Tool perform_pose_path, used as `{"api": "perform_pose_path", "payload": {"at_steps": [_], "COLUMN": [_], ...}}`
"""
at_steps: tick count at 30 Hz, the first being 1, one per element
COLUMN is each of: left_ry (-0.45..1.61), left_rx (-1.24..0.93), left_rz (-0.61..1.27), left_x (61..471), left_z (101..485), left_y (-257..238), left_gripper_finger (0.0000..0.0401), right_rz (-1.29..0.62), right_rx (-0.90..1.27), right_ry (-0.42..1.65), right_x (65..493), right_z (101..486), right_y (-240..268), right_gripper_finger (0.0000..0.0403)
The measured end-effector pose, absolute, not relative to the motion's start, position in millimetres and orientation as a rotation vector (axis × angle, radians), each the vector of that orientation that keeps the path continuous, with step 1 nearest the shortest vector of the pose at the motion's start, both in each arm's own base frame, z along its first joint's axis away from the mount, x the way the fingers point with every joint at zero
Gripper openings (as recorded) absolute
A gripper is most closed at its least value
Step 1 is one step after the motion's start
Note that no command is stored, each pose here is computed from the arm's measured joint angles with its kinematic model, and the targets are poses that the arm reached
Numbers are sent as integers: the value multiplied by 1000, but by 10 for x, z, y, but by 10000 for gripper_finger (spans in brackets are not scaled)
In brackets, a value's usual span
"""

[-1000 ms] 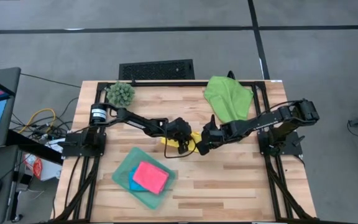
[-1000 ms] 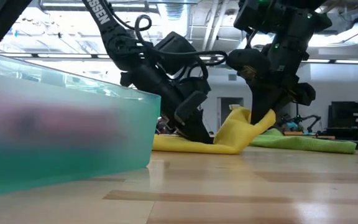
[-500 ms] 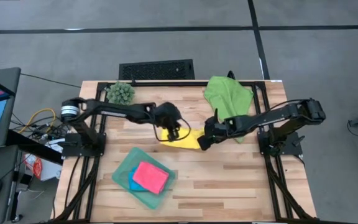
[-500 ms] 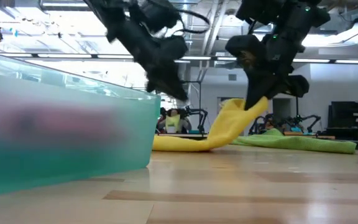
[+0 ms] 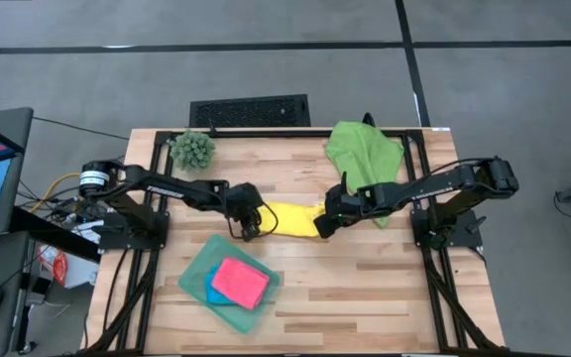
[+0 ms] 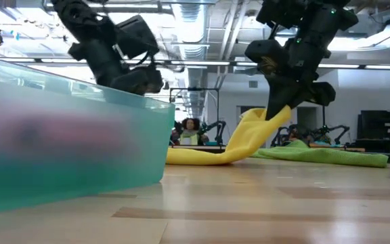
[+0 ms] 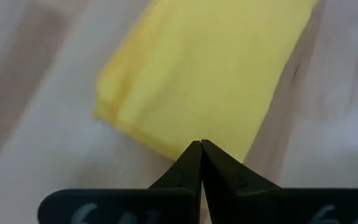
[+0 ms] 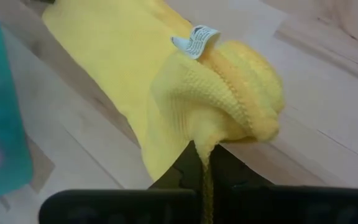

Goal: Fold microfiber towels
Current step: Fold the yellow microfiber towel

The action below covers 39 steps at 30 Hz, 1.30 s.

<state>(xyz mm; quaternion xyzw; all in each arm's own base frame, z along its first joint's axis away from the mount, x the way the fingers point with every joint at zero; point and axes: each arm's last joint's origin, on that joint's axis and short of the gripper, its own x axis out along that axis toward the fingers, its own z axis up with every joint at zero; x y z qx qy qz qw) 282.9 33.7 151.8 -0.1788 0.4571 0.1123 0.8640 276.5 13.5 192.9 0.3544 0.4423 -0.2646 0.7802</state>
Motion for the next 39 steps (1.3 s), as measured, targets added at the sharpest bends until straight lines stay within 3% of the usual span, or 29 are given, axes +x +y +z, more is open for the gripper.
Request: {"api": "perform_pose_path", "payload": {"at_steps": [17, 39], "left_ry": [869, 734], "left_rx": [-397, -456], "left_rz": [256, 270], "left_x": [3034, 3184], "left_z": [1116, 1198], "left_y": [279, 101], "left_gripper_finger": [0, 0], "right_rz": [-504, -442], "right_rx": [812, 847], "right_ry": [883, 787], "right_x": [2848, 3017], "right_z": [1975, 1933], "right_y": [133, 127], "right_gripper_finger": [24, 27]}}
